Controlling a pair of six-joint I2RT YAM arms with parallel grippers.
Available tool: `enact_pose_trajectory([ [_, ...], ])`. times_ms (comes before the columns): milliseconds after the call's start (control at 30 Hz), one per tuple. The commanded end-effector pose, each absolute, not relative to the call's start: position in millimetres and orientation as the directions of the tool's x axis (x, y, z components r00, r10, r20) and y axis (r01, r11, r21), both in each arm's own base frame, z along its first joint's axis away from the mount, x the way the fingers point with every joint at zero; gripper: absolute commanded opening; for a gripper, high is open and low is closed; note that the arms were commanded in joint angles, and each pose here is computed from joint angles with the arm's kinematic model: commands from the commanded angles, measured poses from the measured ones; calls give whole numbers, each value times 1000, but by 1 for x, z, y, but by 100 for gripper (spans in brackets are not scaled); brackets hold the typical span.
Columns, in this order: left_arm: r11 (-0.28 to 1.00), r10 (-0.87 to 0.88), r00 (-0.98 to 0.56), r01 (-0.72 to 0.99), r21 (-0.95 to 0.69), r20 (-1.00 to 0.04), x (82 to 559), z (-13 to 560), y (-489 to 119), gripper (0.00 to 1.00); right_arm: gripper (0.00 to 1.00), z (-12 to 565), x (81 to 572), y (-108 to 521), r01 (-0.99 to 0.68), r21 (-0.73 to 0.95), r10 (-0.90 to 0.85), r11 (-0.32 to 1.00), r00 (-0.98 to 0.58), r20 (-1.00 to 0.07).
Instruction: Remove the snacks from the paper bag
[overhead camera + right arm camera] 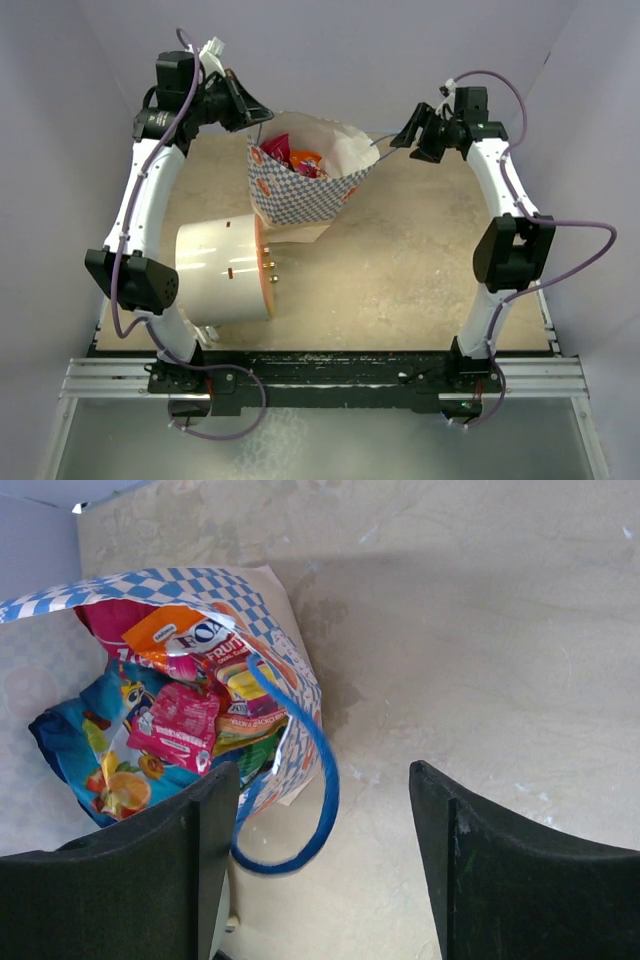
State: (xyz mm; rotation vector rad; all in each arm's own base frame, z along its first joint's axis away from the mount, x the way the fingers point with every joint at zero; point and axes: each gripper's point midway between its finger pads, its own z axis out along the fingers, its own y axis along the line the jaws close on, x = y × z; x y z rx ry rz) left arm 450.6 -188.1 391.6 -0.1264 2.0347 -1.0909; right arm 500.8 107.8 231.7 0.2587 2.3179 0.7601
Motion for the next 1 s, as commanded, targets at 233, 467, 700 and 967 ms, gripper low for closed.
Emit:
enact_pose_trajectory([
  [233, 685, -441, -590, 265, -679, -676, 439, 428, -169, 0, 4, 258, 516, 120, -257, 572, 254, 779, -705, -662],
  [467, 697, -469, -429, 358, -622, -772, 489, 466, -160, 1, 0, 267, 462, 162, -330, 609, 205, 722, -738, -643],
  [700, 561, -532, -289, 584, -587, -796, 512, 530, -152, 6, 0, 297, 407, 239, -445, 667, 230, 597, -702, -674],
  [967, 364, -557, -275, 767, -528, -783, 493, 570, -164, 5, 0, 311, 359, 244, -467, 711, 257, 525, -710, -656],
])
